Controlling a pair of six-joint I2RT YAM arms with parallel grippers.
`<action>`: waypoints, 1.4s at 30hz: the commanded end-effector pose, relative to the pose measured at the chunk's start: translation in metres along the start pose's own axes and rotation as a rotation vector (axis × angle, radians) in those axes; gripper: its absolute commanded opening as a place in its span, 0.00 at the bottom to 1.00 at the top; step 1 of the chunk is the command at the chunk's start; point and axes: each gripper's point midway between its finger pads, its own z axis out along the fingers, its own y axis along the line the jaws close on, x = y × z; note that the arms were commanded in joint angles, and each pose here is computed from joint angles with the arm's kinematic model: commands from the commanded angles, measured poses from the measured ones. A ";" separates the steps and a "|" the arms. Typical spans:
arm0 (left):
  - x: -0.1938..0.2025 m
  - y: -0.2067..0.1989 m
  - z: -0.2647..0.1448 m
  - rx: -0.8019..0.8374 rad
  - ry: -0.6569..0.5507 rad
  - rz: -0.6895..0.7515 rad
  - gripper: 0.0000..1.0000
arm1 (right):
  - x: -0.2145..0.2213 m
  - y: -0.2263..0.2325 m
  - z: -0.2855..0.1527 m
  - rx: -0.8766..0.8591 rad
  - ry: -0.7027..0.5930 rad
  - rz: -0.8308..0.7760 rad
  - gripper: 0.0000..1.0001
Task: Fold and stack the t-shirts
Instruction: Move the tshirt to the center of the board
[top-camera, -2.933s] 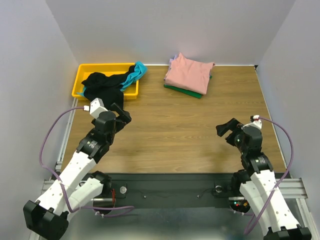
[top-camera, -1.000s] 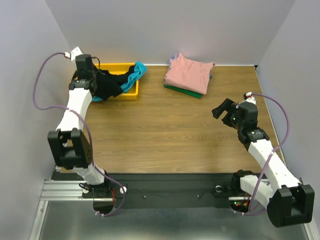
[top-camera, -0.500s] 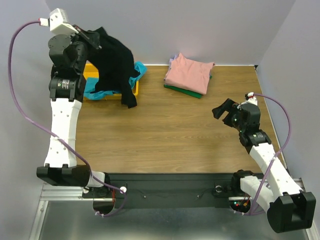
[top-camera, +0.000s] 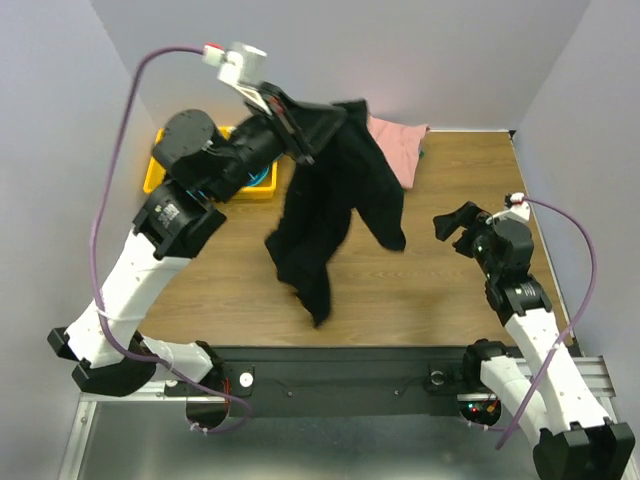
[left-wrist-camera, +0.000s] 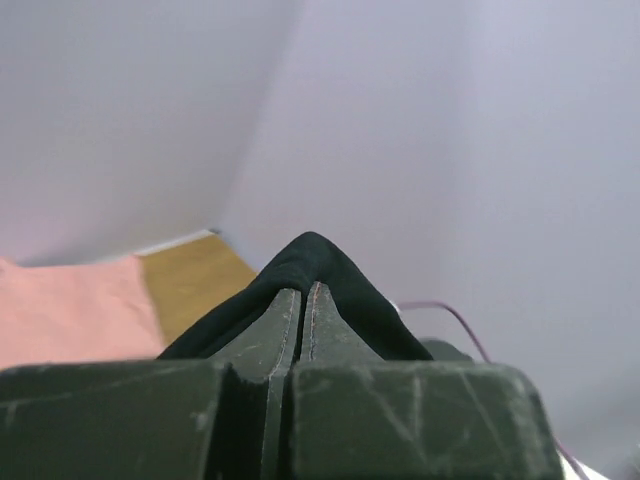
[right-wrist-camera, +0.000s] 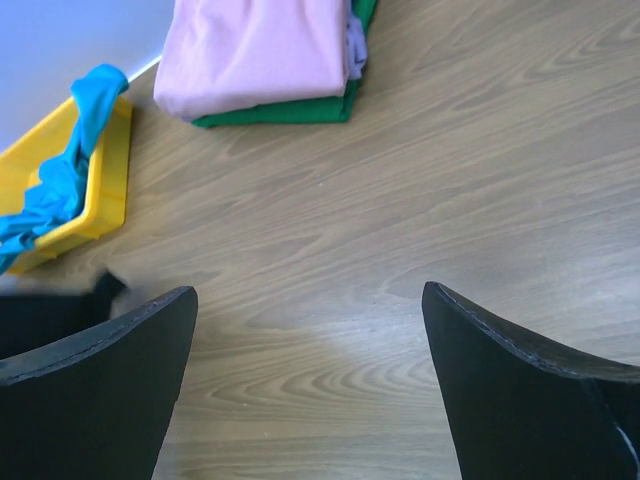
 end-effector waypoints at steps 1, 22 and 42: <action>-0.028 -0.068 -0.007 0.177 -0.108 0.028 0.00 | -0.020 -0.008 -0.010 0.043 -0.117 -0.005 1.00; 0.193 0.266 -0.095 -1.079 0.156 -0.081 0.98 | 0.009 -0.014 0.003 0.078 0.067 -0.046 1.00; 0.261 0.279 -0.117 -0.977 0.298 -0.089 0.98 | 0.176 0.027 -0.022 0.155 0.524 -0.394 0.88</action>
